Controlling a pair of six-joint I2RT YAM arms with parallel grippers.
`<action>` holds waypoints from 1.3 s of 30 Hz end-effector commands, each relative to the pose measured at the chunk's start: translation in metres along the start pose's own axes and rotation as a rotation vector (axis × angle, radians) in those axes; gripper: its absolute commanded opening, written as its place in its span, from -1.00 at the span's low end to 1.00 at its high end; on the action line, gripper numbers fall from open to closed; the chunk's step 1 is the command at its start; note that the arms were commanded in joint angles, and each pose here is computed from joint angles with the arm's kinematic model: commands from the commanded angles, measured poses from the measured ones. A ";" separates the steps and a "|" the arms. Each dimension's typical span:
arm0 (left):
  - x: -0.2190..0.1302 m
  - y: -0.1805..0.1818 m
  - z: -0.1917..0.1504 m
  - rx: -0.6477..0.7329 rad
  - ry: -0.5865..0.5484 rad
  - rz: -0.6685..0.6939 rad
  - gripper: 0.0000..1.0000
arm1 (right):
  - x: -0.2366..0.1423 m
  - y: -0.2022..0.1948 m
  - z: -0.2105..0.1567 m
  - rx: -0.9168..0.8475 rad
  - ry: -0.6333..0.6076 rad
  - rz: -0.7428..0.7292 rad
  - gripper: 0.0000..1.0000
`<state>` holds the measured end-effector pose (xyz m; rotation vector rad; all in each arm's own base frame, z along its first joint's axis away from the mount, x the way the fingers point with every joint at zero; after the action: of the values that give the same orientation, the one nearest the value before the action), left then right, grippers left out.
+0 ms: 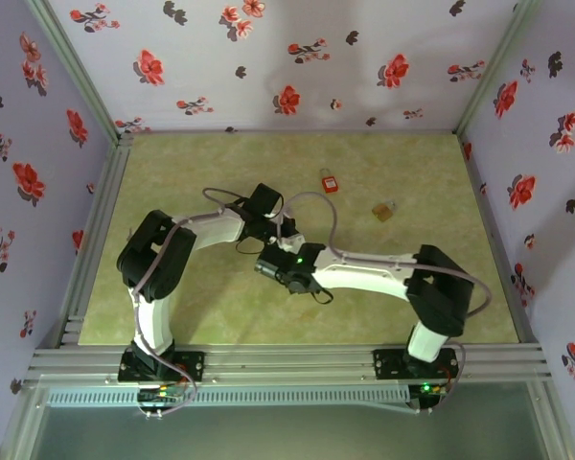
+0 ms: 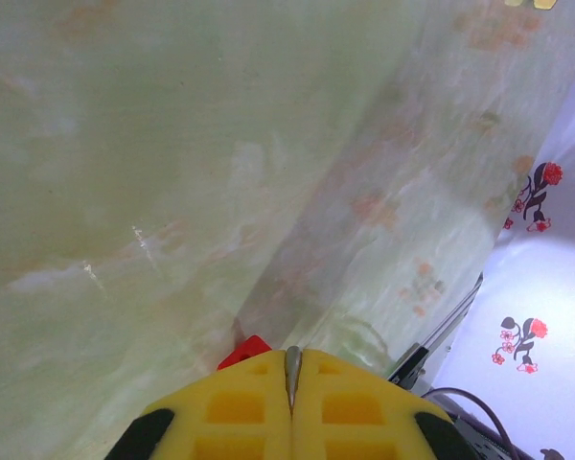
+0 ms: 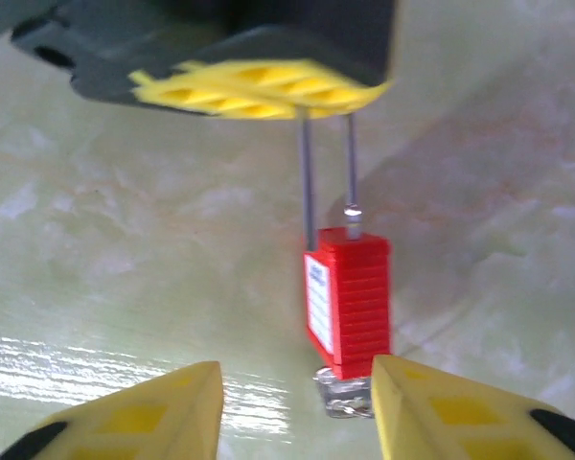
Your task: Unlock with the key
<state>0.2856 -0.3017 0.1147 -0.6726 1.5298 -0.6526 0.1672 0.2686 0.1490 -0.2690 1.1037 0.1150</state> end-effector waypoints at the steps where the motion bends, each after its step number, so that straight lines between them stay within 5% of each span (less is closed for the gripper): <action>1: -0.009 -0.013 -0.001 0.052 -0.007 -0.043 -1.00 | -0.006 -0.018 -0.001 0.080 -0.018 0.034 0.02; 9: -0.010 -0.018 0.003 0.059 -0.007 -0.043 -1.00 | 0.021 -0.044 -0.016 0.194 0.053 0.200 0.28; 20: -0.009 -0.018 0.000 0.061 0.006 -0.032 -1.00 | 0.058 -0.037 -0.008 0.208 0.094 0.243 0.23; 25: -0.009 -0.017 -0.001 0.058 0.008 -0.030 -1.00 | 0.066 -0.036 -0.007 0.168 0.119 0.205 0.05; 31: -0.008 -0.018 0.001 0.039 0.006 -0.029 -1.00 | 0.065 -0.043 -0.006 0.120 0.126 0.116 -0.45; 39: 0.000 -0.028 0.006 0.006 0.030 -0.046 -1.00 | 0.053 -0.064 -0.001 0.013 0.084 -0.144 -0.80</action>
<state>0.2948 -0.3115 0.1318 -0.6637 1.4841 -0.7114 0.2026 0.2261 0.1086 -0.1499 1.2094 0.1325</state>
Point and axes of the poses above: each hand's point on the last joint's axis, 136 mm out from that joint toward the fingers, its own x axis out along the fingers, its own y axis along the line the jaws close on, z = x × y, the point moved 8 cm from there along -x, back along the fingers, and after that the axes turned 4 degrees about x, right-handed, at the moved point
